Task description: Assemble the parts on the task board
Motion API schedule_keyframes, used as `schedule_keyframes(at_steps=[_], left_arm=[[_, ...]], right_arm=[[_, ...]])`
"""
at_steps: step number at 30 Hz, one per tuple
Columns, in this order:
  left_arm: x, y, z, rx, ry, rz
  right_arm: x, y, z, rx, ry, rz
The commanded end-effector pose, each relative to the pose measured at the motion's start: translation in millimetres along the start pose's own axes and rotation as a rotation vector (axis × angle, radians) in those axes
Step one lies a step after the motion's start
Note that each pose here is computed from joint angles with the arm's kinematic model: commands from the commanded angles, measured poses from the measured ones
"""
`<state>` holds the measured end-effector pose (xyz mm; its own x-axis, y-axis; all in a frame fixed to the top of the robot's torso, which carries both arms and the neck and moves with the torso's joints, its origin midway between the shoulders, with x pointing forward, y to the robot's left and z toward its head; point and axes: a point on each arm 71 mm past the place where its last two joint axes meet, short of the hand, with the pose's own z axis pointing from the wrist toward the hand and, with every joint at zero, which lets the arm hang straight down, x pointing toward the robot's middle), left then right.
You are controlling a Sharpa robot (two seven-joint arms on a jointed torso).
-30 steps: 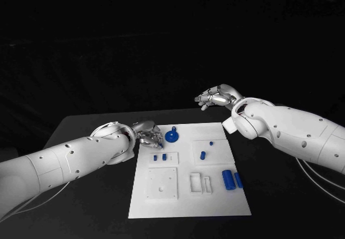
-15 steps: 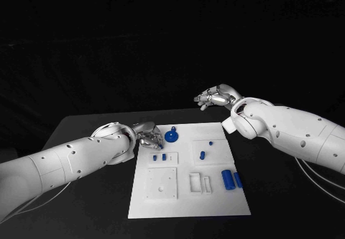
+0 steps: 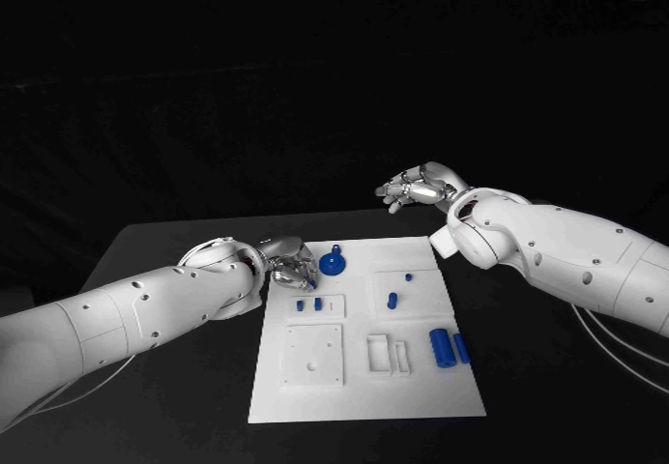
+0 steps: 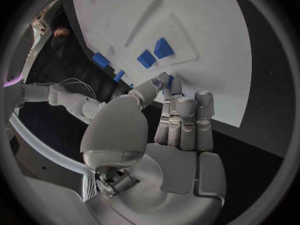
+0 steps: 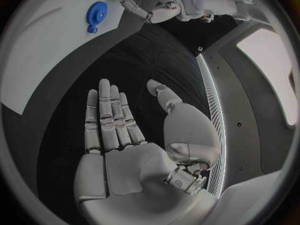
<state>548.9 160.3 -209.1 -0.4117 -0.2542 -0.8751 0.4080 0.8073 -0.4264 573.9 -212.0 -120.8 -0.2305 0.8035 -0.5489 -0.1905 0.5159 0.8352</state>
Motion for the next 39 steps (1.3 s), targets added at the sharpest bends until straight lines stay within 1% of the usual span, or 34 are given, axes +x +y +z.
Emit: schedule_keyframes(at_steps=[1,7,10,22,32,39], left_arm=[[6.1,-8.7,0.0,0.051,-0.005,0.074],[9.3,-18.8,-2.5,0.111,-0.050,0.192],[10.3,-20.2,-2.8,0.119,-0.051,0.213],[8.5,-15.4,-4.1,0.106,-0.070,0.227],[9.7,-15.7,-5.3,0.109,-0.056,0.221],[9.0,-17.6,-7.2,0.125,-0.073,0.203]], right_arm=[[1.1,0.9,0.4,-0.007,0.010,0.003],[0.6,0.6,0.2,-0.007,0.009,0.002],[0.6,0.6,0.2,-0.007,0.010,0.002],[-0.2,0.1,-0.1,-0.006,0.008,0.002],[-1.7,-0.9,-0.6,-0.004,0.005,0.001],[-2.8,-1.6,-1.0,-0.002,0.003,0.000]])
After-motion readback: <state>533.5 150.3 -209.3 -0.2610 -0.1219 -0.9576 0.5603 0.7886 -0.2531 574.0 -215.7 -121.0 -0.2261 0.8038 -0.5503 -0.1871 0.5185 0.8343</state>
